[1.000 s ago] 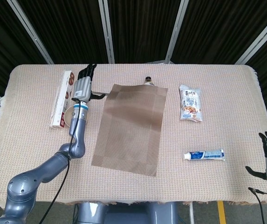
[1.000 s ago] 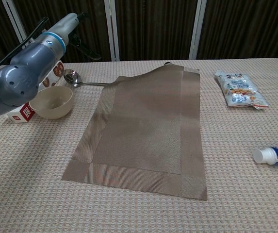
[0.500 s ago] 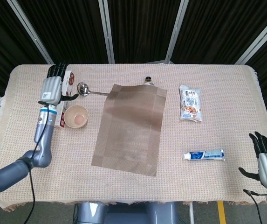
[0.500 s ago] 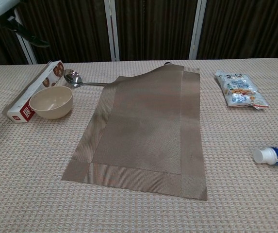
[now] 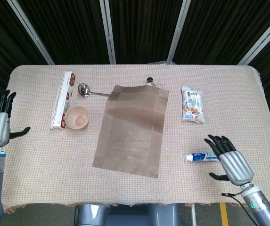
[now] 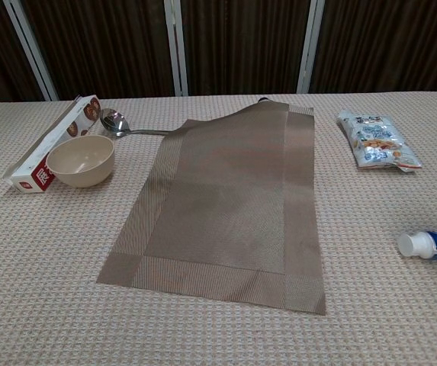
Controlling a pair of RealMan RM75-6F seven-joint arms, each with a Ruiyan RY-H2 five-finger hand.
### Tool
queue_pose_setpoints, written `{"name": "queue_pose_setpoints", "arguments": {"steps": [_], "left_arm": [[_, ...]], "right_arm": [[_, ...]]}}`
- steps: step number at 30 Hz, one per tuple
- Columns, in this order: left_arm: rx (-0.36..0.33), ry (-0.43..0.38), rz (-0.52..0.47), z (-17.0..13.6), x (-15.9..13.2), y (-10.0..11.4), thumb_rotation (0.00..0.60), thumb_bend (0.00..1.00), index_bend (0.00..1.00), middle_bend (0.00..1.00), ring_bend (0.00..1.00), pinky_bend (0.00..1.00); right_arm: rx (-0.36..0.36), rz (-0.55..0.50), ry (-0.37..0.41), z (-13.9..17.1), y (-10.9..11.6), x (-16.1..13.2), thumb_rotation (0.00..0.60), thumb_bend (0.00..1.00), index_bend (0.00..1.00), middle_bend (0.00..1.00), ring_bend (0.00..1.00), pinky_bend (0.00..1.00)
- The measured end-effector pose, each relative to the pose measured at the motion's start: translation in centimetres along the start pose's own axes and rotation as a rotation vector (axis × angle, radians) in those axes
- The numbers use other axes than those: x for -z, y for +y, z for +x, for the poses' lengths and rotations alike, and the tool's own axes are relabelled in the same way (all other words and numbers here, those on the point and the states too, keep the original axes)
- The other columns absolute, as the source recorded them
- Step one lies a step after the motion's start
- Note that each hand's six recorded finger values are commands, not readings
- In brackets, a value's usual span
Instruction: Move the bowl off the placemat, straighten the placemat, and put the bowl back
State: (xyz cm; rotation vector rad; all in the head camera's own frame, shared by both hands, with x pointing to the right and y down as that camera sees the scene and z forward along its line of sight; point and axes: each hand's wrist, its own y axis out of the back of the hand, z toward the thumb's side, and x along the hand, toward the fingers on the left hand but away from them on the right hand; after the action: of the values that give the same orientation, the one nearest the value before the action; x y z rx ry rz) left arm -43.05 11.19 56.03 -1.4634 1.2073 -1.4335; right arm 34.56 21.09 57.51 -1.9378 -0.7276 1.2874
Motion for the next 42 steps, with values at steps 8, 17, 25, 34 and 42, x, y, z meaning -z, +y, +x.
{"name": "queue_pose_setpoints", "arguments": {"steps": [8, 17, 25, 34, 42], "left_arm": [[0.024, 0.021, 0.071, -3.0, 0.9, -0.1, 0.6, 0.0, 0.0, 0.0, 0.0, 0.0], [0.029, 0.011, 0.059, -3.3, 1.4, 0.3, 0.6, 0.0, 0.0, 0.0, 0.0, 0.0], [0.033, 0.005, 0.049, -3.3, 1.7, 0.3, 0.6, 0.0, 0.0, 0.0, 0.0, 0.0], [0.034, 0.005, 0.038, -3.1, 2.0, 0.4, 0.6, 0.0, 0.0, 0.0, 0.0, 0.0], [0.046, 0.002, 0.034, -3.0, 1.9, 0.1, 0.6, 0.0, 0.0, 0.0, 0.0, 0.0]], "right_arm": [[-0.143, 0.029, 0.247, -3.6, -2.6, -4.6, 0.6, 0.0, 0.0, 0.0, 0.0, 0.0], [-0.2, 0.102, 0.396, -5.9, -5.7, -8.7, 0.6, 0.0, 0.0, 0.0, 0.0, 0.0], [-0.222, 0.193, 0.442, -7.6, -8.6, -11.1, 0.6, 0.0, 0.01, 0.0, 0.0, 0.0], [-0.241, 0.22, 0.405, -9.1, -11.0, -11.8, 0.6, 0.0, 0.01, 0.0, 0.0, 0.0], [-0.225, 0.214, 0.389, -10.6, -10.9, -12.6, 0.6, 0.0, 0.02, 0.0, 0.0, 0.0]]}}
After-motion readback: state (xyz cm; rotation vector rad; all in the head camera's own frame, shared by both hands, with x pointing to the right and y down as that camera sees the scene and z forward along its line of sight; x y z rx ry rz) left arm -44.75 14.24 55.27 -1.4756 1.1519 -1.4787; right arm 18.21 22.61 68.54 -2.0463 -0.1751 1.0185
